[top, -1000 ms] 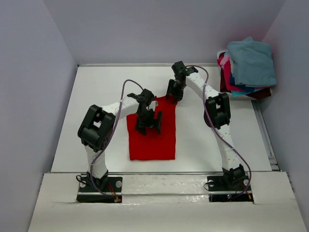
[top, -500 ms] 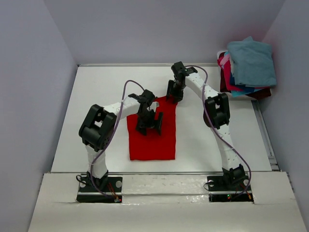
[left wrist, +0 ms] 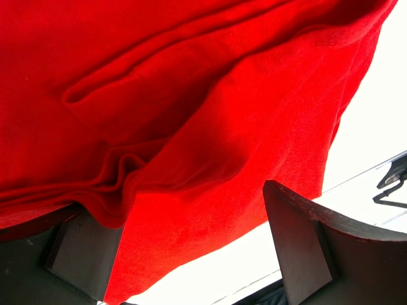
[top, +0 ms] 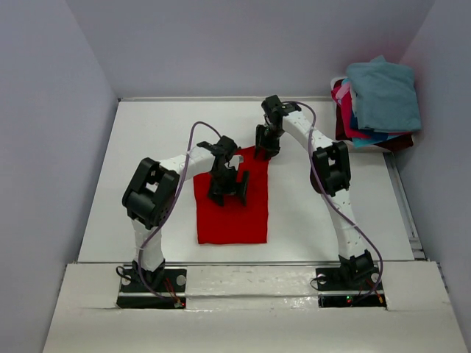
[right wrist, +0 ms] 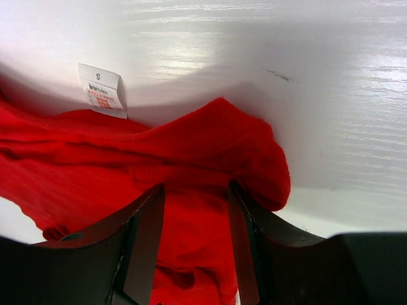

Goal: Fold and stack the t-shirts
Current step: Fold the tshirt

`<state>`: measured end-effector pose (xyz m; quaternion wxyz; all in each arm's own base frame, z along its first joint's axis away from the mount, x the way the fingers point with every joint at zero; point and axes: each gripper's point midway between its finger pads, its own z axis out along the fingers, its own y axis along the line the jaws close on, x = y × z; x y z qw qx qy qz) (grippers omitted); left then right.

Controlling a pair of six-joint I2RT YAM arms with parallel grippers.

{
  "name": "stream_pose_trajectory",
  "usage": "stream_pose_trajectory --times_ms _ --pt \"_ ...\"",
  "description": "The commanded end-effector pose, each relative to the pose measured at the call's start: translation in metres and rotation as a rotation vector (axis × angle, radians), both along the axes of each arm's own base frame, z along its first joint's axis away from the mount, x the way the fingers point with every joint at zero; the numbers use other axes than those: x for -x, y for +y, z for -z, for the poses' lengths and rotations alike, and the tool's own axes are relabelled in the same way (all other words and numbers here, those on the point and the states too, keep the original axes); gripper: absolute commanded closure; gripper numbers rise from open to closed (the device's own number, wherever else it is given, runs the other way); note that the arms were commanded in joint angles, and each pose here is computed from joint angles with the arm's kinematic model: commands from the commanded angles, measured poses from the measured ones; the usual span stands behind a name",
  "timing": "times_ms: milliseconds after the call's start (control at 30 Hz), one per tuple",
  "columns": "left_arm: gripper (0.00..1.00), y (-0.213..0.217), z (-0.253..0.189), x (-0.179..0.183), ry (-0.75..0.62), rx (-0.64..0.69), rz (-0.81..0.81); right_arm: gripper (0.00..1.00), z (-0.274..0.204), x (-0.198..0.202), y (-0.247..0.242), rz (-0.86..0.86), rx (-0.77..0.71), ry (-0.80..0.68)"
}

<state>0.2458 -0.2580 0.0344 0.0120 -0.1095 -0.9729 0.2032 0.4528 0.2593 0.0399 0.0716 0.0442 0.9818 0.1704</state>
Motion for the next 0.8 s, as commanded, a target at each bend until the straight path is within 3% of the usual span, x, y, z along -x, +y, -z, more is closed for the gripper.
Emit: stream_pose_trajectory --times_ms 0,167,300,433,767 --pt "0.01 -0.004 0.005 0.005 0.023 0.002 0.033 0.5 -0.016 0.005 0.005 -0.062 -0.034 -0.014" --pt "0.01 -0.007 0.005 0.003 0.023 0.011 0.036 0.53 -0.004 0.01 0.011 -0.113 -0.036 0.01" --pt "0.01 -0.006 0.006 0.004 0.025 0.01 0.033 0.64 0.007 0.014 0.017 -0.143 -0.04 0.023" --pt "0.01 -0.005 0.007 0.006 0.029 0.008 0.032 0.67 0.011 0.014 0.022 -0.151 -0.039 0.016" --pt "0.01 -0.004 0.009 0.008 0.036 0.004 0.03 0.76 -0.006 -0.007 0.022 -0.112 -0.017 -0.073"
